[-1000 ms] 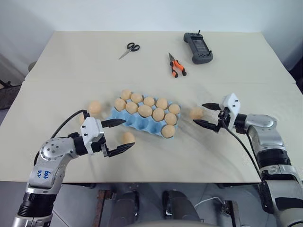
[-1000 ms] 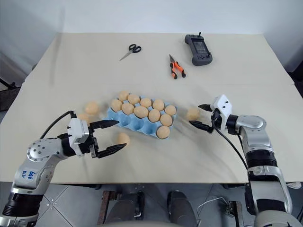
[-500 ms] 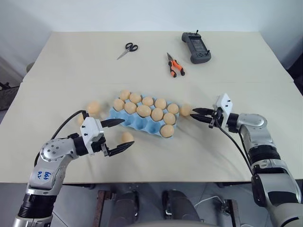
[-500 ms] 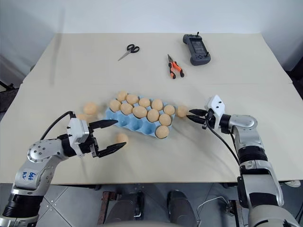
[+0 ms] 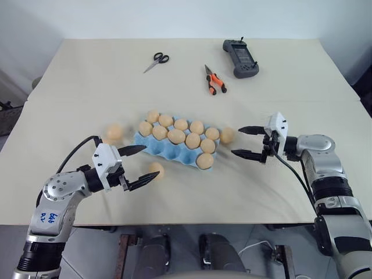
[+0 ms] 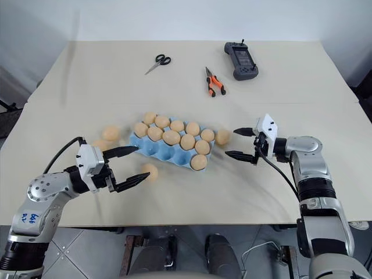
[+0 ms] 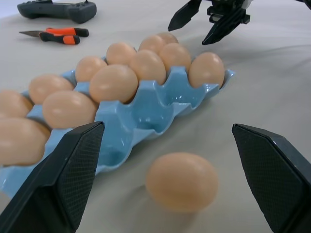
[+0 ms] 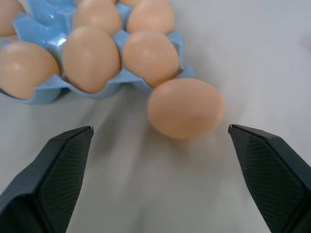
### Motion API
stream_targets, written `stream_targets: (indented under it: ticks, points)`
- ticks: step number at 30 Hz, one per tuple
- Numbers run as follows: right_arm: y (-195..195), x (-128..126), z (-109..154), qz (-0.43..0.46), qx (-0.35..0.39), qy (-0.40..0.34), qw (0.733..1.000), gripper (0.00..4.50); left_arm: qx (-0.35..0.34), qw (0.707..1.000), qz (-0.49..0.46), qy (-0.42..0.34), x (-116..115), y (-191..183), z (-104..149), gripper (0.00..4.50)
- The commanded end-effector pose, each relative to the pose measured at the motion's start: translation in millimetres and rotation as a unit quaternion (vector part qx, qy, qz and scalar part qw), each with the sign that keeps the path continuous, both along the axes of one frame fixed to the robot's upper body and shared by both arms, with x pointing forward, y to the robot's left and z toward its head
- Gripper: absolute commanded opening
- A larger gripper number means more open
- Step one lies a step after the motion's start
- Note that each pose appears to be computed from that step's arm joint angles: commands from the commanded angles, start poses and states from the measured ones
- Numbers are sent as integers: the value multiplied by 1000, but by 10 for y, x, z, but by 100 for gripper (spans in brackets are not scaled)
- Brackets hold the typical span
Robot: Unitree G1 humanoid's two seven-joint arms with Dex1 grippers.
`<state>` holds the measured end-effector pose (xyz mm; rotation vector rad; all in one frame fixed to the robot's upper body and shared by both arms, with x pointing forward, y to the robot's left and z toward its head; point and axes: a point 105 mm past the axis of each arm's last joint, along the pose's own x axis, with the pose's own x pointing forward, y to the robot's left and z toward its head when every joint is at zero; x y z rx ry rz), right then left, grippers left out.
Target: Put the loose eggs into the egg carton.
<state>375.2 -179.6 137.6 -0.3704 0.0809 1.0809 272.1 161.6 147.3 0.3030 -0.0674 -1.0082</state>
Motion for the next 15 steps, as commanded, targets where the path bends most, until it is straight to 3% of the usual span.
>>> stream_targets:
  ticks: [1,8,11,15]
  points:
    - [123,88,48,8,-5,-26,1000,447,-3,1000,-6,-22,-24,-25,121,450]
    - [345,193,-1,19,8,-20,1000,447,-1,1000,-12,-19,-23,-30,113,450]
    - [371,213,19,20,11,-26,999,384,0,1000,-14,-18,-26,-28,104,450]
    - [314,208,67,20,10,-30,999,242,3,1000,-22,-16,-62,-26,77,450]
